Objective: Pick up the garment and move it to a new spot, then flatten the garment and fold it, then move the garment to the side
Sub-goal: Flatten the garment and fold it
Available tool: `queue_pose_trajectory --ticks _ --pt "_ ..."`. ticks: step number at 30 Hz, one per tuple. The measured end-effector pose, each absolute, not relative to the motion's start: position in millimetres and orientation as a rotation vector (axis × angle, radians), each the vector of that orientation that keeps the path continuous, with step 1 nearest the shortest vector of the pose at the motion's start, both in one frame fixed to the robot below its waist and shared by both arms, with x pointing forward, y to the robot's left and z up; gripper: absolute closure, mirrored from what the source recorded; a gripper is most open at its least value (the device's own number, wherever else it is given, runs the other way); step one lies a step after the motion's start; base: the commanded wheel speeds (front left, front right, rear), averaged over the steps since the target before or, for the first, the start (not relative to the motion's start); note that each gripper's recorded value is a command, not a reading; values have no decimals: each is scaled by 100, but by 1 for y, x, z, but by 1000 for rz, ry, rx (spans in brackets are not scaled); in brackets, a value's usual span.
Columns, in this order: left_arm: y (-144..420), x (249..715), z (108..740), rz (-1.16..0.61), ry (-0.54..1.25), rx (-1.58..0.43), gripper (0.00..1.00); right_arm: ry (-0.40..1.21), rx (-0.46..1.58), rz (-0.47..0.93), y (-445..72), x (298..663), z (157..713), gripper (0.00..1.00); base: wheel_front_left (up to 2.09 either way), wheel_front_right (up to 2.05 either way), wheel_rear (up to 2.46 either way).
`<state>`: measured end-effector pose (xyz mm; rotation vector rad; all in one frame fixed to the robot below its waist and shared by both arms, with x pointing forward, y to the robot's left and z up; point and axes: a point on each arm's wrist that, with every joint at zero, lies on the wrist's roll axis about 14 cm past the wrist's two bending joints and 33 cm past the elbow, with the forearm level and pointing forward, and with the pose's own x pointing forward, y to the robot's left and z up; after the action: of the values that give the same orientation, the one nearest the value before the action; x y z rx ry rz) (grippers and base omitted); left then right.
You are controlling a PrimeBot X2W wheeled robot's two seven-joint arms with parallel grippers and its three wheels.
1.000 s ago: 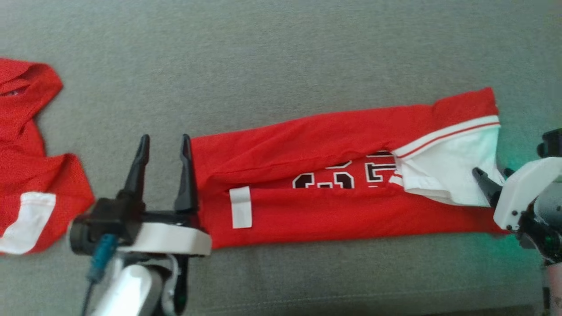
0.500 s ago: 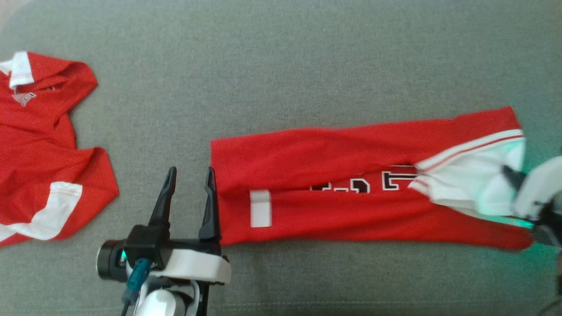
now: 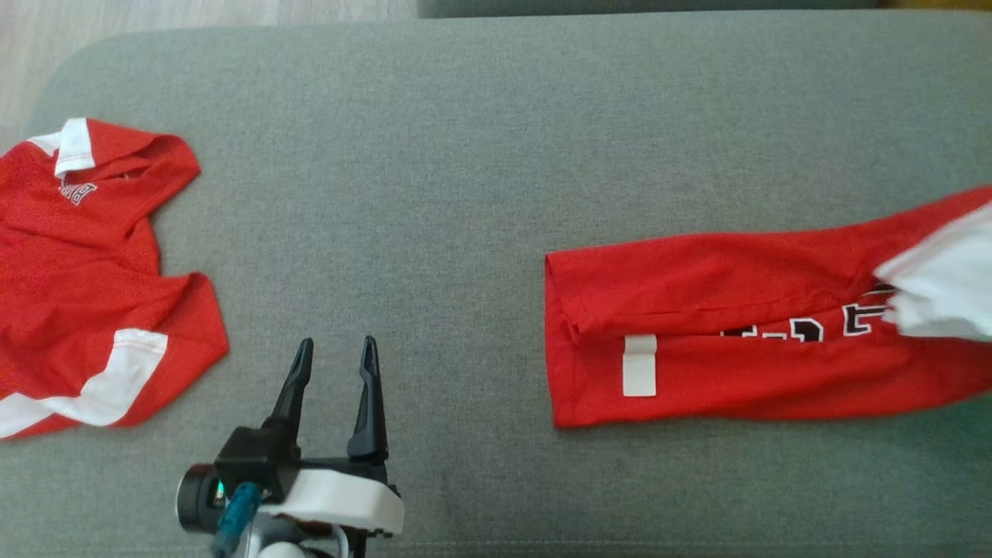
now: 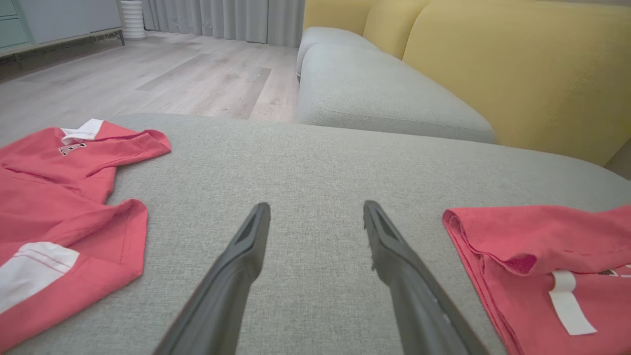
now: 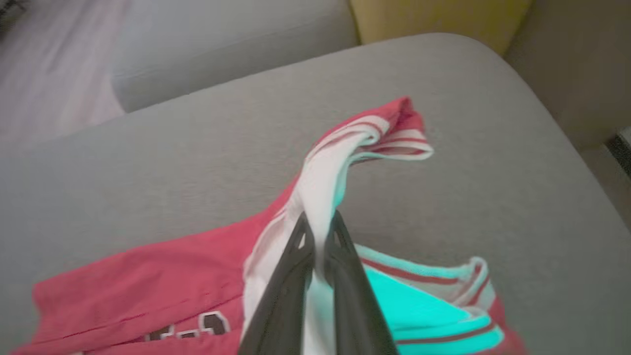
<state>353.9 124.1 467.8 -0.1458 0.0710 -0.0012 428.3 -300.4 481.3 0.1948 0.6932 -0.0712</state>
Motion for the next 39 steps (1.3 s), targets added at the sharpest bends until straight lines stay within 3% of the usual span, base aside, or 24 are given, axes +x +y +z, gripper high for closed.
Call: queue_pose_trajectory --ticks 6,13,20,34,35,36,39 --pt "120 351 470 -6 69 -174 0 714 222 221 -189 417 481 100 0 0 0" --pt "115 349 463 -14 95 -181 0 843 271 406 -101 385 435 100 0 0 0" --pt "115 344 456 -13 120 -174 0 838 269 480 -60 384 418 100 0 0 0" --pt "106 338 458 -39 116 -170 0 800 286 541 -32 381 413 100 0 0 0" --pt "106 337 458 -41 115 -171 0 787 287 546 -30 382 414 69 0 0 0" --pt "105 337 458 -42 115 -171 0 778 299 552 -27 382 416 2 0 0 0" --pt "105 336 458 -44 116 -170 0 743 328 582 -16 383 423 0 0 0 0"
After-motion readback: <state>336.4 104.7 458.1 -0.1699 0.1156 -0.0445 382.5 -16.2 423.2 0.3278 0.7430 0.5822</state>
